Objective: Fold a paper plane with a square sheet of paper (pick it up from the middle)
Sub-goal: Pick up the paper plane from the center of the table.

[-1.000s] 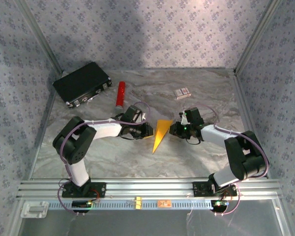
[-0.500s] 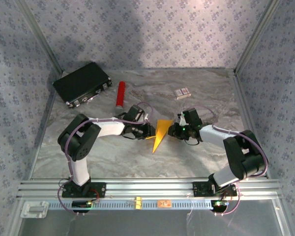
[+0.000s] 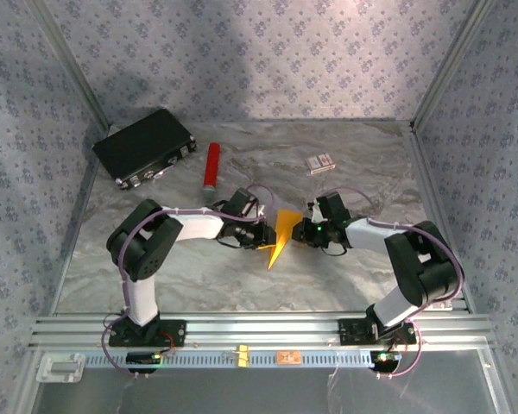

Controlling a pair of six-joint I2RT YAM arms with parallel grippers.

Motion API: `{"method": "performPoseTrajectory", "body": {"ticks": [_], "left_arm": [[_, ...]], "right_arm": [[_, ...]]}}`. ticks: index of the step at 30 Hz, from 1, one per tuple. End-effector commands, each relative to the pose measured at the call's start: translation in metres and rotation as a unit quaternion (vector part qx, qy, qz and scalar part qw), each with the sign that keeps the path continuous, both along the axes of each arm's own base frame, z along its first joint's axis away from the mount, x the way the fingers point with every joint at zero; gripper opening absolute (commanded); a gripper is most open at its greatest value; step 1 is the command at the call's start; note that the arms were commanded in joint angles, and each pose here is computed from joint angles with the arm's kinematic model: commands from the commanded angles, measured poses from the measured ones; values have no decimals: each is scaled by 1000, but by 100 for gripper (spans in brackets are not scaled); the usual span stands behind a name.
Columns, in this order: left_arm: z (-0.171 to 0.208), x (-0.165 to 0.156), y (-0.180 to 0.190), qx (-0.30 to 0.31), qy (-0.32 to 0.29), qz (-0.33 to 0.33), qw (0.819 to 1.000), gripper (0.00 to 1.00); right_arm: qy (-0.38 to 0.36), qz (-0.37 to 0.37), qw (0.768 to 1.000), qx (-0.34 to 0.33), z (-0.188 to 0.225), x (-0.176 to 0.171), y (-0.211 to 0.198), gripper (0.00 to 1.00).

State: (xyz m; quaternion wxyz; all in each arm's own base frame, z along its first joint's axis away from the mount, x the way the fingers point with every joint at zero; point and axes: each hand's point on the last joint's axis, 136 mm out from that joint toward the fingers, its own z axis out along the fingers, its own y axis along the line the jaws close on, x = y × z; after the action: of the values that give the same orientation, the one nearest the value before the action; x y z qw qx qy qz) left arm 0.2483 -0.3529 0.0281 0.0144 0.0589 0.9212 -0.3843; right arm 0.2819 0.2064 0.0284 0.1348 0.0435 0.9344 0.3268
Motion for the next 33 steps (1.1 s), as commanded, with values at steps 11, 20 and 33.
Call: {"method": "performPoseTrajectory", "body": {"ticks": [11,20,33], "left_arm": [[2,-5,-15,-18,6,-26,999,25],[9,-3,-21,-38,-1,-27,999,20],[28,1,-22,-37,-38,-31,998,12]], "right_arm": [[18,10,1000,17,-7,-3,9,20],[20,12,999,21,-9,-4,9,20],[17,3,999,29,-8,-2,8,20]]}}
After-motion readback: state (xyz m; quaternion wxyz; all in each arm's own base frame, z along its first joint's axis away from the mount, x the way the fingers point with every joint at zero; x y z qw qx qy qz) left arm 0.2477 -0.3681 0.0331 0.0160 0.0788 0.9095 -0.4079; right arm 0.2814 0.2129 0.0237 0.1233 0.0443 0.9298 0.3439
